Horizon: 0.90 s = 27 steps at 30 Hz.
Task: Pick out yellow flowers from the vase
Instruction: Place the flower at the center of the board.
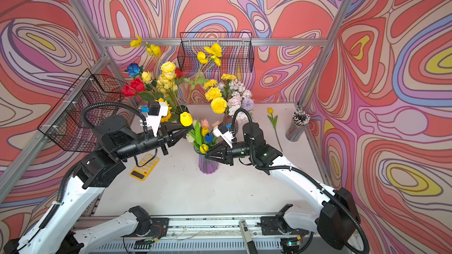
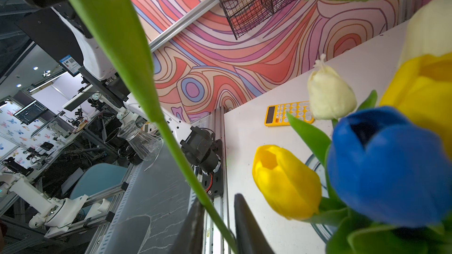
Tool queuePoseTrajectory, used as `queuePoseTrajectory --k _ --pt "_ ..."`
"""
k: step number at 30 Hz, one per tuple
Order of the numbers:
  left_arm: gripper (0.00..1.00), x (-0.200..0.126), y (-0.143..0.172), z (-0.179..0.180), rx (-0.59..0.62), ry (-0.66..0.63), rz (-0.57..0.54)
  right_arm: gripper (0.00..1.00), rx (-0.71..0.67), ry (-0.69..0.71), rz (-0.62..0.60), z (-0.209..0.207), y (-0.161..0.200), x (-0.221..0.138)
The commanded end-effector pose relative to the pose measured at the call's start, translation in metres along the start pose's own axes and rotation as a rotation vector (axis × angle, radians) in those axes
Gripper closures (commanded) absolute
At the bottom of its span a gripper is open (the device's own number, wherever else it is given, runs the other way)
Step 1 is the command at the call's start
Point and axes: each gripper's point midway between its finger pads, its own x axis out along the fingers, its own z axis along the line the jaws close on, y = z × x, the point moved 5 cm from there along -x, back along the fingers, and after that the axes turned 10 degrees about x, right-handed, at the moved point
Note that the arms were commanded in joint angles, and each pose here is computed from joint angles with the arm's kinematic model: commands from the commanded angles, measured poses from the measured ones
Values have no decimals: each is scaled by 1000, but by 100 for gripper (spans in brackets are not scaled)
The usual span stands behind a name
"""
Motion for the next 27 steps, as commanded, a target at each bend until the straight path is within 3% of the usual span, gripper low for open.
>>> queuePoseTrajectory --k 1,11,18,21,24,27 --pt "100 -7 -12 -4 10 5 -35 79 -4 -39 16 2 4 3" --pt "100 3 -12 2 -1 -1 -34 85 -4 -96 40 9 11 2" --pt "100 3 -12 3 1 -12 -33 100 -16 -71 26 6 9 2" --pt "90 2 -10 4 0 -26 -26 100 -32 -54 12 6 6 2" --pt "69 -1 -9 4 3 -36 -27 100 -53 -23 -9 7 1 0" --pt "55 -4 -8 4 5 -46 -31 100 -84 20 -37 8 -5 -3"
